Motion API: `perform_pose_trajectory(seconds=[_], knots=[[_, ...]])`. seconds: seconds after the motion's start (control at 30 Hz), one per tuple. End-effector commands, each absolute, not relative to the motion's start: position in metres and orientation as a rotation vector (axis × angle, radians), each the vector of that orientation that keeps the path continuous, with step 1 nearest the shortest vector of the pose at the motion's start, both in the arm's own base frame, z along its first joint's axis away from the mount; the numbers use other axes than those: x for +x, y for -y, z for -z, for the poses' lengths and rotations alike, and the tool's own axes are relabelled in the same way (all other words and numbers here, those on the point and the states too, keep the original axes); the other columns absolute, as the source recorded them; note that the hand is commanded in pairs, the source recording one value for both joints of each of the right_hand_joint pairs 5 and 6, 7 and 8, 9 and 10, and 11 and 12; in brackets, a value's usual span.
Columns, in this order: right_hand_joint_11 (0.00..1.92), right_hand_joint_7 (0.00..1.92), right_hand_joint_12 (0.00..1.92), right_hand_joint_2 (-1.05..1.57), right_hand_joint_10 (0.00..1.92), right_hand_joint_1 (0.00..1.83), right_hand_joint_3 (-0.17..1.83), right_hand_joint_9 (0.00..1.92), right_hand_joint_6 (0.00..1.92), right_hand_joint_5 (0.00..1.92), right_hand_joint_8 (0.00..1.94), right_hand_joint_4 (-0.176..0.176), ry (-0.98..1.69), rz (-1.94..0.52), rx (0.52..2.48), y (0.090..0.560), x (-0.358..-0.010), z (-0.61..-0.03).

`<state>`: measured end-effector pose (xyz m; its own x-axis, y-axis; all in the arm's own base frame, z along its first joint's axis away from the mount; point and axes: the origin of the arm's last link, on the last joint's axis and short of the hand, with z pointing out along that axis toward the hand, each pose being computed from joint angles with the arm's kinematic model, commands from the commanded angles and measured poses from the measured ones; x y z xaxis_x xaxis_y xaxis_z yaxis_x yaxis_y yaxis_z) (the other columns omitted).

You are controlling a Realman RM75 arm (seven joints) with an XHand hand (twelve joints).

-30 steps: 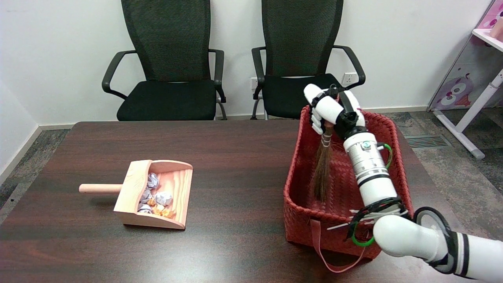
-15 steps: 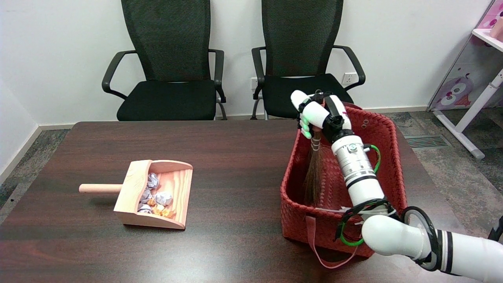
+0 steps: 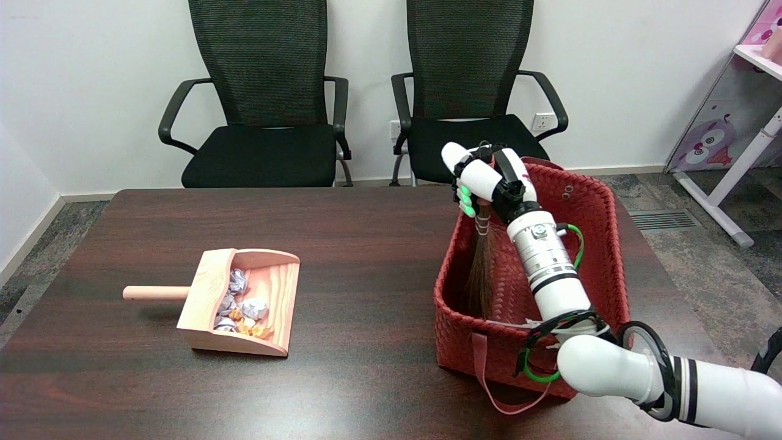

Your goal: Place the broom in the basket.

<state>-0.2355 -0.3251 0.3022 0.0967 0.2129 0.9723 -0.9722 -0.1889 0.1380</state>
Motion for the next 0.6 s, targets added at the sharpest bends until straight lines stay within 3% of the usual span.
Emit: perform_pose_trajectory(seconds=[0.03,0.27,0.5,0.57,0.6], knots=[[1.92,1.72,1.92,1.38,1.73,0.88,1.83,1.73,1.72,1.72,1.72,0.176,0.874,-1.348,1.273,0.3256,-0.2345,-0.2973],[1.88,1.36,1.88,1.26,1.32,0.93,1.83,1.32,1.36,1.36,1.36,0.176,0.863,-1.348,1.284,0.3255,-0.2324,-0.2984],[1.63,1.16,1.63,1.00,1.00,0.96,1.83,1.00,1.16,1.16,1.16,0.176,0.856,-1.348,1.281,0.3235,-0.2327,-0.3007],[1.57,1.12,1.57,0.90,0.94,0.94,1.77,0.94,1.12,1.12,1.12,0.022,0.855,-1.353,1.285,0.3229,-0.2306,-0.3006],[1.55,1.10,1.55,0.86,0.92,0.93,1.73,0.92,1.10,1.10,1.10,0.005,0.858,-1.355,1.287,0.3225,-0.2293,-0.3004]])
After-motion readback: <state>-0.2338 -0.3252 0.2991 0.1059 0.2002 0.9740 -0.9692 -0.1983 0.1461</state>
